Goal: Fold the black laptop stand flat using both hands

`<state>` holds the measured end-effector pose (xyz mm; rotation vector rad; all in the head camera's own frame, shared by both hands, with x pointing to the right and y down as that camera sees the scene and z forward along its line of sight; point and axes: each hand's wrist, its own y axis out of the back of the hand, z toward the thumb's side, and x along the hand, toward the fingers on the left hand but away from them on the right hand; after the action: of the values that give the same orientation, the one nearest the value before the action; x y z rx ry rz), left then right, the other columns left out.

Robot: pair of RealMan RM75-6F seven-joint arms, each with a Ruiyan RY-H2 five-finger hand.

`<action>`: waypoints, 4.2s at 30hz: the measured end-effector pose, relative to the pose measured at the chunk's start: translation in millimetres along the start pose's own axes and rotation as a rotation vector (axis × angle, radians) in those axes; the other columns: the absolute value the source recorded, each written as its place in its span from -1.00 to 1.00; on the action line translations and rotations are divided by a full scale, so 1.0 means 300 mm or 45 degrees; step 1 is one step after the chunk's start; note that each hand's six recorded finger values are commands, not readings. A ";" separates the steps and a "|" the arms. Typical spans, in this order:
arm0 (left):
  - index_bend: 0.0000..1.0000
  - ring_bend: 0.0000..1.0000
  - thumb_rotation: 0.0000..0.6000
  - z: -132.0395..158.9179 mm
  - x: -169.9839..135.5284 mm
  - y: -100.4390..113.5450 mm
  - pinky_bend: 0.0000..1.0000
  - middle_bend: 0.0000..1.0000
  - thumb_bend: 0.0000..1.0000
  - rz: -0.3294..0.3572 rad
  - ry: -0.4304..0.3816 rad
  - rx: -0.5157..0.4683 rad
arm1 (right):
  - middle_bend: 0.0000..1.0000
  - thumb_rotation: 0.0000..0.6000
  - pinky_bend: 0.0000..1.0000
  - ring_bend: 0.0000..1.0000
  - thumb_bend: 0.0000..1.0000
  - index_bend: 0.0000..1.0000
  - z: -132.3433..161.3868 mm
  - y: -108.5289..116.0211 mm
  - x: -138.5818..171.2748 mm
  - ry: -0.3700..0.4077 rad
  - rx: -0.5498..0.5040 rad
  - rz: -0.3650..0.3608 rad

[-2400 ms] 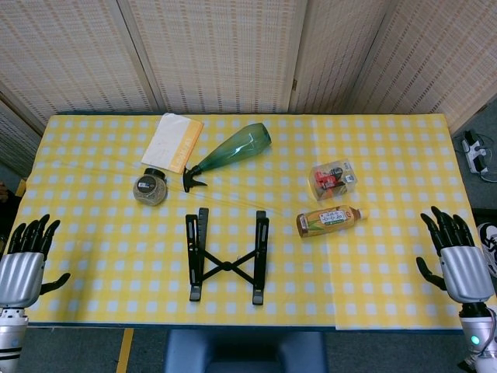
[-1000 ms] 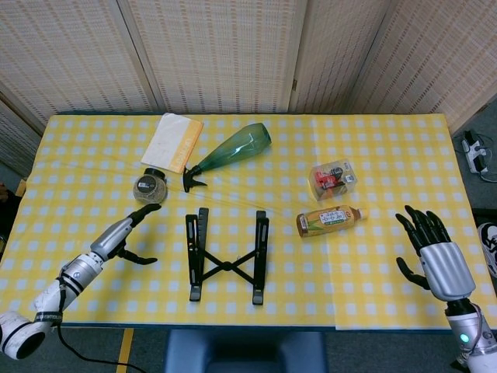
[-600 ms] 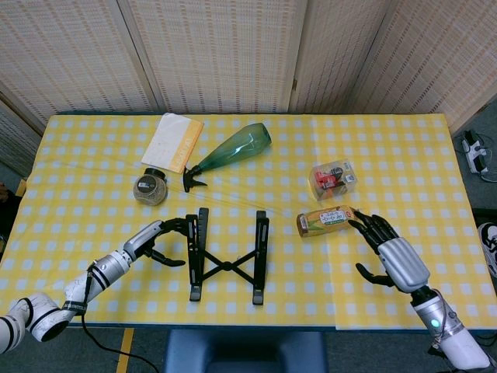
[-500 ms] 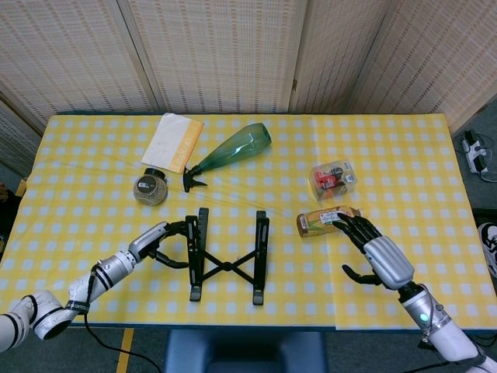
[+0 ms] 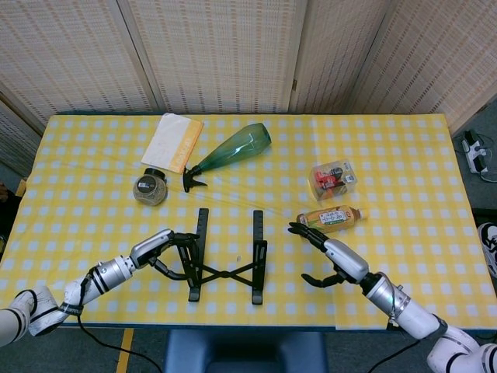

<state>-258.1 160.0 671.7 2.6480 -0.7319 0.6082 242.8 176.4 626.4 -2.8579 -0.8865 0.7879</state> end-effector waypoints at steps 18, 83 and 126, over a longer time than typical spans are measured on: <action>-0.06 -0.11 1.00 0.038 -0.114 -0.091 -0.77 0.04 -0.70 -0.129 -0.065 0.112 | -1.00 1.00 -1.00 -0.92 -0.21 -1.00 0.090 -0.247 -0.186 0.192 -0.425 0.347; -0.40 -0.68 1.00 -0.018 -0.209 -0.088 -1.00 -0.44 -0.67 0.034 0.098 0.769 | -1.00 1.00 -1.00 -0.97 -0.20 -1.00 0.162 -0.268 -0.021 0.208 -0.903 0.435; 0.04 -0.57 1.00 -0.183 -0.108 -0.169 -1.00 -0.40 -0.24 0.140 0.224 0.946 | -1.00 1.00 -1.00 -1.00 -0.21 -1.00 0.147 -0.303 -0.015 0.172 -0.895 0.476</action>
<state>-272.9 237.1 693.4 3.1475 -0.6969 1.3437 171.4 245.5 607.5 -3.7126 -0.7259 0.3197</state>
